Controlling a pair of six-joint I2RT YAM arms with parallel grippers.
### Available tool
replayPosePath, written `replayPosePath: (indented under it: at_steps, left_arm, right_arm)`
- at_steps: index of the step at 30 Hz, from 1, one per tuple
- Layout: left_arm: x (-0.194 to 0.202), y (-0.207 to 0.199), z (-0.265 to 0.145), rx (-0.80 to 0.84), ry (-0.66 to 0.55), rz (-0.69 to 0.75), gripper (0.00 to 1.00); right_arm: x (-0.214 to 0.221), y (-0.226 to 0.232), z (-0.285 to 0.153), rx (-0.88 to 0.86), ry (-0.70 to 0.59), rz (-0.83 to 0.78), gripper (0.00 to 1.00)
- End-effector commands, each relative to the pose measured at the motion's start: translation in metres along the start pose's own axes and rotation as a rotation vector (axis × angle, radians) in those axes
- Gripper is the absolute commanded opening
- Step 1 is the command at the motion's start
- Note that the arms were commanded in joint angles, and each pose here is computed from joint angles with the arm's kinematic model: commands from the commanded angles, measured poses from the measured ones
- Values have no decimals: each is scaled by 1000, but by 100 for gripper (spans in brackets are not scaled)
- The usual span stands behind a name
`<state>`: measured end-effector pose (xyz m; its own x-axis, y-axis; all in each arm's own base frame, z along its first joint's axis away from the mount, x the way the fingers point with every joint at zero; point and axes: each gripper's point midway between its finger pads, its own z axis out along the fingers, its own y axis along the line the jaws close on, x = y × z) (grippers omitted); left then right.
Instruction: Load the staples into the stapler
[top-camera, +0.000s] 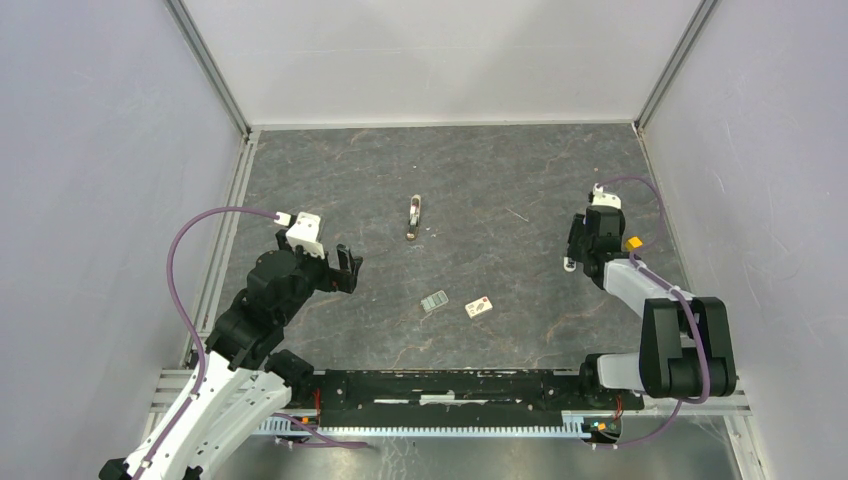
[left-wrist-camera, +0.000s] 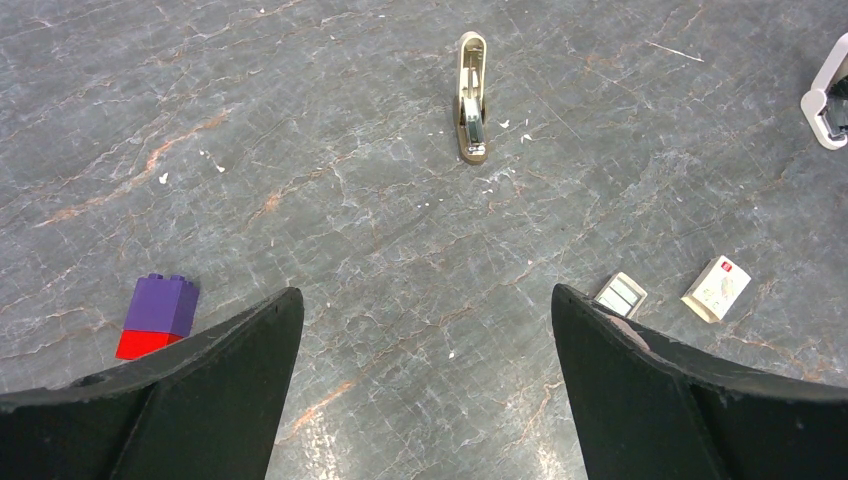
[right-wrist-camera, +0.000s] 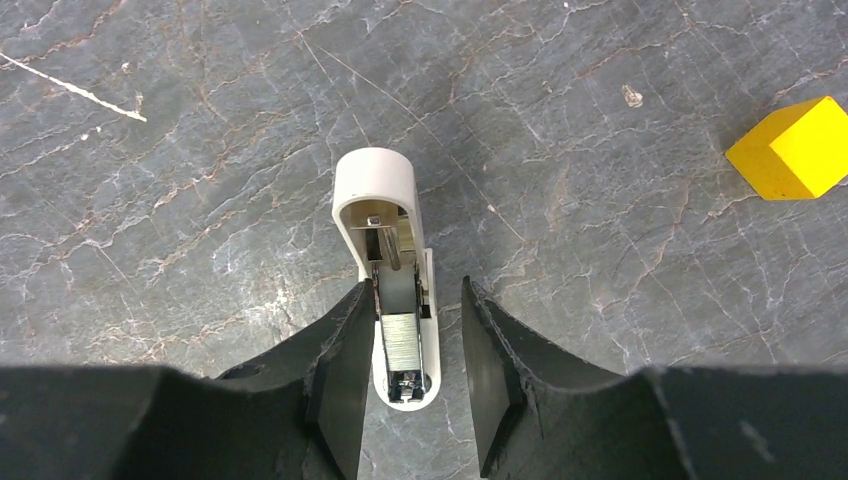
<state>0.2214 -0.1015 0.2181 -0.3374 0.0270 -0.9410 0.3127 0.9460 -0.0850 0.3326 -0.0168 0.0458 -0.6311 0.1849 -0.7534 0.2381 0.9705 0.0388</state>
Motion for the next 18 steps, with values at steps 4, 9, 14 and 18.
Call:
replayPosePath:
  at_steps: [4,9,14,18]
  left_arm:
    - [-4,2,2,0,-18,46,100]
    - [-4,2,3,0,-17,47,100]
    - [-4,2,3,0,-15,47,100]
    - [-5,1,3,1,-17,49,100]
  right_arm:
    - [-26,-1,1,11,-77,1,43]
    - [-32,-17,0,54,-90,28,45]
    - [-27,-21,4,60,-79,43,46]
    - [-24,-20,6,45,-75,47,46]
